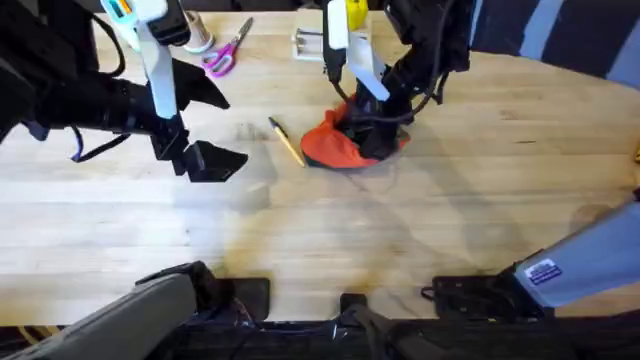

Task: Unzip the bag, pick up the pens from the table one at a time and place them inside, then zip the bag closed.

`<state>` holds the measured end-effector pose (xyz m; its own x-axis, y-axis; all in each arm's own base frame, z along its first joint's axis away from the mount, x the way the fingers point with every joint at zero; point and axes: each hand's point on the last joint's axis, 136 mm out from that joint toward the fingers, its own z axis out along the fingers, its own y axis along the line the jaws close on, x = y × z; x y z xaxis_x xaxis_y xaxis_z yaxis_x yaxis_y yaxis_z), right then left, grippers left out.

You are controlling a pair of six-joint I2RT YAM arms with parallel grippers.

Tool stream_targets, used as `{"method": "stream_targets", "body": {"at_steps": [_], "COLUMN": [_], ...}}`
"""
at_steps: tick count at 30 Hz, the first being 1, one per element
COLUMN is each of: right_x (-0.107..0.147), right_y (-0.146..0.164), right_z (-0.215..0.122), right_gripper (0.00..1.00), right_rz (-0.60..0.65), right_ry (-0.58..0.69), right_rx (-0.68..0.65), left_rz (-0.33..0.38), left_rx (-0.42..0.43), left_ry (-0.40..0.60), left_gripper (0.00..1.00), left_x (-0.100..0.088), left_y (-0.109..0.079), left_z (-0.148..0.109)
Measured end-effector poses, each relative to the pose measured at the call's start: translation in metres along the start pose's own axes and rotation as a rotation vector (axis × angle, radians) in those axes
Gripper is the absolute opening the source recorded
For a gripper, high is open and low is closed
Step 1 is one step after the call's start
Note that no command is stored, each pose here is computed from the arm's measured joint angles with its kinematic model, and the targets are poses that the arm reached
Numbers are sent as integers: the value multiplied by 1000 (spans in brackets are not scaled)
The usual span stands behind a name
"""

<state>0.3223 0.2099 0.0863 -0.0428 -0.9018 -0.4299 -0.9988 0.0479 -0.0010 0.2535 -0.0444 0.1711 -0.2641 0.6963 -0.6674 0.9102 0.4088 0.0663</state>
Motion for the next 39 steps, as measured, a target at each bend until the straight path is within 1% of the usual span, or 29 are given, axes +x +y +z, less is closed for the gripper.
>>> {"method": "stream_targets", "body": {"at_steps": [7,12,14,16,17,21,25,27,28,31,34,36,39], "right_x": [2,2,2,0,-3,-24,-44,-50,-52,-55,-57,-57,-55], "right_y": [-1,0,1,1,1,-7,-10,-8,-5,5,19,26,33], "right_z": [0,-1,-5,-13,-20,-61,-115,-143,-156,-191,-212,-221,-227], "right_gripper": [996,996,996,996,995,996,995,995,995,996,996,996,997], "right_rz": [-1,-3,-3,-5,-7,-21,-15,-2,1,4,-4,-7,-3], "right_ry": [9,26,30,31,29,-20,-86,-118,-134,-174,-198,-208,-204], "right_rx": [5,7,10,25,40,150,295,364,397,480,521,538,547], "left_rz": [4,20,-3,-56,-92,-279,-486,-605,-681,-876,-1038,-1112,-1157], "left_rx": [-5,-42,-82,-117,-132,-165,-163,-153,-143,-123,-102,-97,-114], "left_ry": [-1,-9,-21,-37,-46,-82,-105,-112,-112,-124,-128,-138,-179], "left_gripper": [994,993,993,993,993,995,995,994,994,994,994,994,993], "left_x": [0,-2,-5,-9,-11,-17,-18,-18,-17,-17,-17,-18,-22], "left_y": [1,11,22,32,36,47,49,48,46,44,40,41,50], "left_z": [0,0,-1,-2,-2,-3,-3,-3,-2,-2,-1,-1,-3]}}
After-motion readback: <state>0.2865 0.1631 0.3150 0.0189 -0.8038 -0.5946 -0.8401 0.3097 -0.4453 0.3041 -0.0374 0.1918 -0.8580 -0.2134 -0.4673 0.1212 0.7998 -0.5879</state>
